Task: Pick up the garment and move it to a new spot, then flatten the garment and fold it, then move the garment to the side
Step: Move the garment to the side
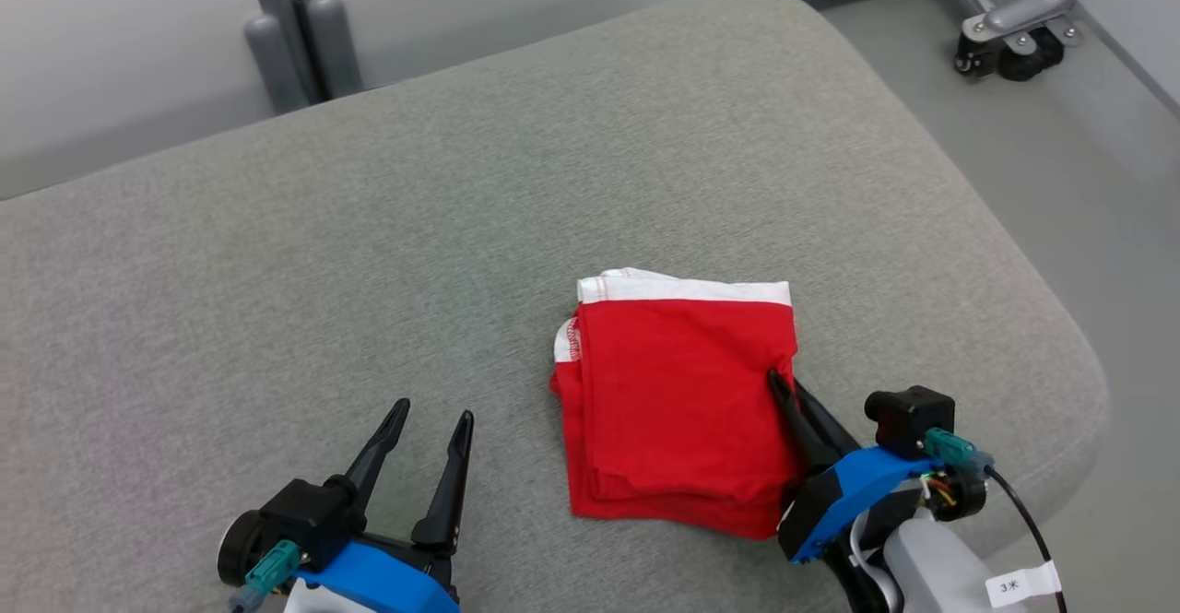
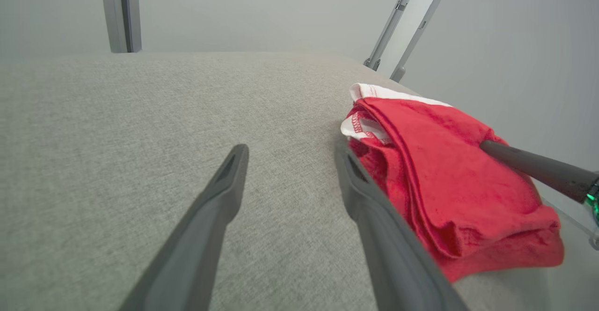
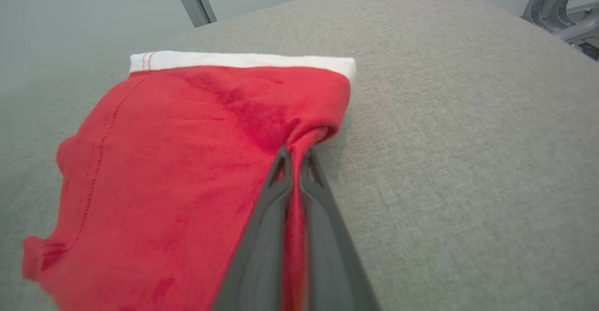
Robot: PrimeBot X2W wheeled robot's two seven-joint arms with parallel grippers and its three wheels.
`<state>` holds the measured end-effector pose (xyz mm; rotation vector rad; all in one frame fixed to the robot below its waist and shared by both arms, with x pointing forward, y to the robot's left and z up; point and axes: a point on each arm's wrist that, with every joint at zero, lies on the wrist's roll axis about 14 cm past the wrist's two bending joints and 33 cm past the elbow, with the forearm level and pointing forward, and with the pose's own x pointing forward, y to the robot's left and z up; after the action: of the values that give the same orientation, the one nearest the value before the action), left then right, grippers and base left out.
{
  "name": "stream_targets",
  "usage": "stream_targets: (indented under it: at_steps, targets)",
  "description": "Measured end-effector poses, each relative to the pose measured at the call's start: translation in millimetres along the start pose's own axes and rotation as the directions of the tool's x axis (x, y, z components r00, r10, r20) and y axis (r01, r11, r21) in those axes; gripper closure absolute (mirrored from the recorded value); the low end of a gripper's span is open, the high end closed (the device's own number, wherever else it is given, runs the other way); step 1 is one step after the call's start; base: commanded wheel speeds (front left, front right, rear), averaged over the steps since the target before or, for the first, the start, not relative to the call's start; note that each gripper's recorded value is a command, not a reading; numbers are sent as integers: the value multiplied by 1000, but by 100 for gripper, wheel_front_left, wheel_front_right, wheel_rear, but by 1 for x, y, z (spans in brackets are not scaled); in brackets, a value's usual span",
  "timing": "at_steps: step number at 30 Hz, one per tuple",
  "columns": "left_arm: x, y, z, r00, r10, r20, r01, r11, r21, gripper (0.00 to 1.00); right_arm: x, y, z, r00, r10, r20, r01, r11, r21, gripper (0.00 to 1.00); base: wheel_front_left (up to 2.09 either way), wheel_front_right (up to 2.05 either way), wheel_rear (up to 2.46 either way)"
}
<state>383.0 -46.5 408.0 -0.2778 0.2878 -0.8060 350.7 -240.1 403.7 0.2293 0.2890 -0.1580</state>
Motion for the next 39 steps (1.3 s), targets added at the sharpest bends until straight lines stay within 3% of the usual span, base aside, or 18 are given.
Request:
stream_targets:
  at_steps: [8, 14, 23, 27, 28, 29, 34, 36, 39]
  targets:
    - [-24, 39, -4, 995, 101, -15, -101, 995, 6, 0, 46, -20, 27, 999, -39, 10, 40, 971, -235, 100, 0, 0, 0]
    - [-45, 73, -5, 981, 194, -17, -194, 981, 2, 0, 79, -62, 63, 984, -172, 42, 175, 900, -400, 100, 0, 0, 0]
    - [-72, 113, -8, 952, 305, -24, -305, 952, -12, 0, 92, -121, 94, 909, -403, 101, 395, 764, -511, 100, 0, 0, 0]
    - [-79, 124, -10, 941, 337, -28, -338, 941, -19, 0, 99, -125, 98, 893, -434, 118, 428, 740, -520, 100, 0, 0, 0]
    - [-80, 126, -10, 940, 341, -27, -342, 940, -19, 0, 101, -126, 101, 890, -438, 130, 438, 736, -516, 22, 0, 0, 0]
    - [-80, 128, -10, 938, 346, -26, -347, 938, -21, 0, 103, -127, 102, 886, -443, 135, 445, 732, -516, 0, 0, 0, 0]
    - [-85, 133, -7, 930, 367, -17, -367, 930, -23, 0, 103, -126, 110, 878, -426, 219, 477, 735, -482, 0, 0, 0, 0]
    - [-88, 136, -2, 924, 382, -5, -382, 924, -21, 0, 108, -119, 118, 878, -402, 261, 478, 769, -425, 0, 0, 0, 0]
    - [-93, 139, 7, 913, 407, 21, -407, 913, -15, 0, 124, -88, 122, 910, -315, 270, 401, 836, -374, 0, 0, 0, 0]
